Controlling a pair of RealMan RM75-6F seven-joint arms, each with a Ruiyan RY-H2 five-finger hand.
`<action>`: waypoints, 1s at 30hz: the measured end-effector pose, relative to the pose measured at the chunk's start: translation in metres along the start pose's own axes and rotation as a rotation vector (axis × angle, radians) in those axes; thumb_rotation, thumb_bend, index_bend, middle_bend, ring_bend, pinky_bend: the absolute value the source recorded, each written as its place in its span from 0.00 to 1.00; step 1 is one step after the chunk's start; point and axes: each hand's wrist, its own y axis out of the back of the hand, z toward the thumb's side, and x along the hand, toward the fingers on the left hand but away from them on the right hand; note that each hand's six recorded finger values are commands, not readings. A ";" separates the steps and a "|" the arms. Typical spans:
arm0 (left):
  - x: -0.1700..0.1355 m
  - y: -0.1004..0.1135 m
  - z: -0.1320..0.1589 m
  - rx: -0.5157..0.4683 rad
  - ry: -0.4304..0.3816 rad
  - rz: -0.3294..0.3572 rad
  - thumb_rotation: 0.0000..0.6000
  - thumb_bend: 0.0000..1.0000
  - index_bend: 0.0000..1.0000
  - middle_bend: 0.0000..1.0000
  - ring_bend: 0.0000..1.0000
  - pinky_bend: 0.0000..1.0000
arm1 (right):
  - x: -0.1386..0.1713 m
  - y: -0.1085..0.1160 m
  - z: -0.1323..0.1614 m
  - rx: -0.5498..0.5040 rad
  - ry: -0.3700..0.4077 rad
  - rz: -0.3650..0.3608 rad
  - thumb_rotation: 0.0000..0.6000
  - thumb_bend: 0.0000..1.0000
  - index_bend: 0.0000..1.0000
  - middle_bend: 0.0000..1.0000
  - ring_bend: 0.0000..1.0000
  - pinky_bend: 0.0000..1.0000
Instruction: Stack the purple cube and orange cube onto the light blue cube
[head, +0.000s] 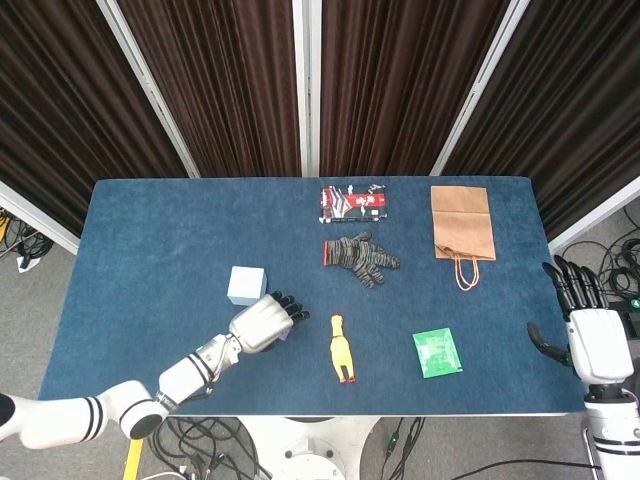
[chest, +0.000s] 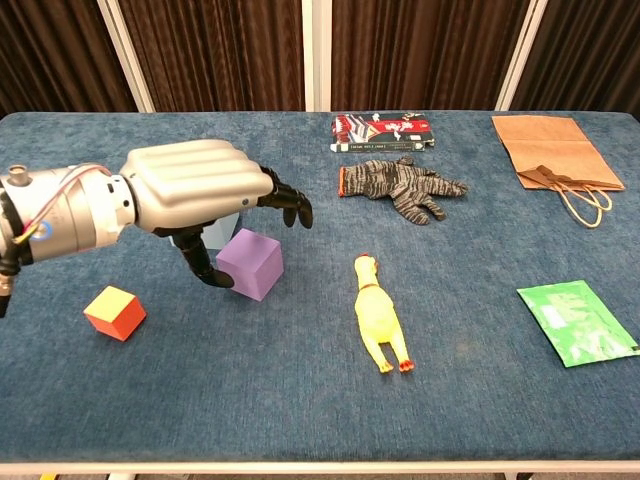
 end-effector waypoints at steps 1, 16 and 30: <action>0.001 -0.001 -0.001 0.002 -0.003 -0.004 1.00 0.22 0.31 0.41 0.28 0.37 | 0.000 0.000 0.000 0.000 -0.001 0.000 1.00 0.23 0.07 0.01 0.00 0.00; 0.015 -0.017 -0.004 0.049 -0.013 -0.014 1.00 0.26 0.35 0.50 0.31 0.37 | -0.001 0.002 -0.002 -0.005 -0.007 -0.007 1.00 0.23 0.07 0.01 0.00 0.00; 0.009 -0.009 -0.003 0.045 -0.017 0.020 1.00 0.27 0.35 0.55 0.33 0.38 | 0.001 0.002 -0.003 -0.008 -0.007 -0.009 1.00 0.23 0.07 0.01 0.00 0.00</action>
